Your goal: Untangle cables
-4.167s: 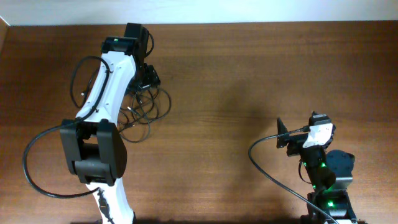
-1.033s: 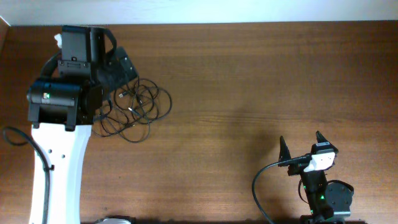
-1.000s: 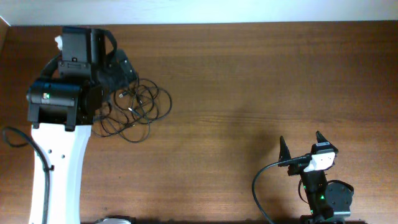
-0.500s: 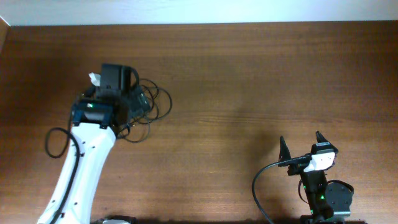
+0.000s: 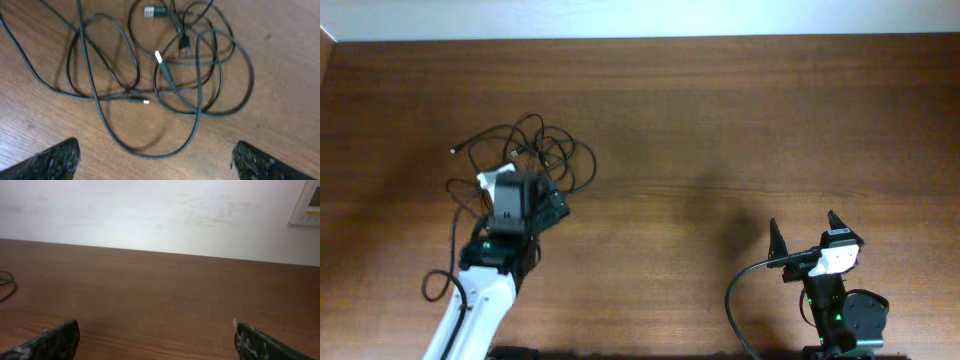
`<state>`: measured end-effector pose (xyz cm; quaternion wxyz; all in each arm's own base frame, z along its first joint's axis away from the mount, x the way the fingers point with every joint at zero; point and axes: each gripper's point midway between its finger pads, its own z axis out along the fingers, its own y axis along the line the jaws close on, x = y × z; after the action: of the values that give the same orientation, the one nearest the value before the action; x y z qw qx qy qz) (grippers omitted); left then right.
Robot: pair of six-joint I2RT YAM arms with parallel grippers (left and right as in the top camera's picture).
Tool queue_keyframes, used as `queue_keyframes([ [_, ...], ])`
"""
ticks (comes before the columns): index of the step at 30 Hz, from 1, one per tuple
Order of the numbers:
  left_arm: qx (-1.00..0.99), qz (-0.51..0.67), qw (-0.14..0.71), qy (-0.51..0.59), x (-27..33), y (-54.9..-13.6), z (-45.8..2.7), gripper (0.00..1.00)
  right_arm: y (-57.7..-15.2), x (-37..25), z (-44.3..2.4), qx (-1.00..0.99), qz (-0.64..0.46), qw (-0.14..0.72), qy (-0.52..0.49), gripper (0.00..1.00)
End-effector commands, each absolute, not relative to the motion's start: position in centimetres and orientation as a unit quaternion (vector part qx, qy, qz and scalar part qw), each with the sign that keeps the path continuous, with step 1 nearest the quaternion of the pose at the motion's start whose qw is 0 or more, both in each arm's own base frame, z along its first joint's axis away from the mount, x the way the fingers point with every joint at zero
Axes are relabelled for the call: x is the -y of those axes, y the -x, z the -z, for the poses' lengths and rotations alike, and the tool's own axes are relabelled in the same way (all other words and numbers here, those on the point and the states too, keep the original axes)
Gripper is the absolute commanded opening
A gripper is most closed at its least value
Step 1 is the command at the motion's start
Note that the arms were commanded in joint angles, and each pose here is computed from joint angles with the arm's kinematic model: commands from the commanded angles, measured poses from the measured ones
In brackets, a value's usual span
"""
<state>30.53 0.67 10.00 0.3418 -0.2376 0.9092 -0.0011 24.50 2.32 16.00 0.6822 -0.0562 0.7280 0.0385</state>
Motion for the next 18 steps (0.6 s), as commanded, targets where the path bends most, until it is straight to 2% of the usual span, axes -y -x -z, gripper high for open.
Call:
queue_keyframes([
  [1, -0.895, 0.017, 0.381, 0.233, -0.6, -30.4, -9.3, 0.99, -24.5, -2.3, -15.8, -0.729, -0.039, 0.681, 0.055, 0.98],
  [5, -0.866, 0.045, 0.441, 0.230, -0.3, -31.2, -10.1, 0.99, -24.5, -2.3, -15.8, -0.729, -0.039, 0.682, 0.055, 0.98],
  [7, -0.840, 0.057, 0.502, 0.197, 0.0, -32.3, -12.1, 0.99, -24.5, -2.3, -15.8, -0.729, -0.039, 0.681, 0.055, 0.98],
  [10, -0.816, 0.075, 0.547, 0.170, 0.6, -32.6, -13.2, 0.99, -24.5, -2.3, -15.8, -0.729, -0.039, 0.681, 0.055, 0.98],
  [18, -0.810, 0.077, 0.556, 0.171, 0.2, -29.1, -9.7, 0.99, -24.5, -2.3, -15.8, -0.729, -0.039, 0.681, 0.055, 0.98],
])
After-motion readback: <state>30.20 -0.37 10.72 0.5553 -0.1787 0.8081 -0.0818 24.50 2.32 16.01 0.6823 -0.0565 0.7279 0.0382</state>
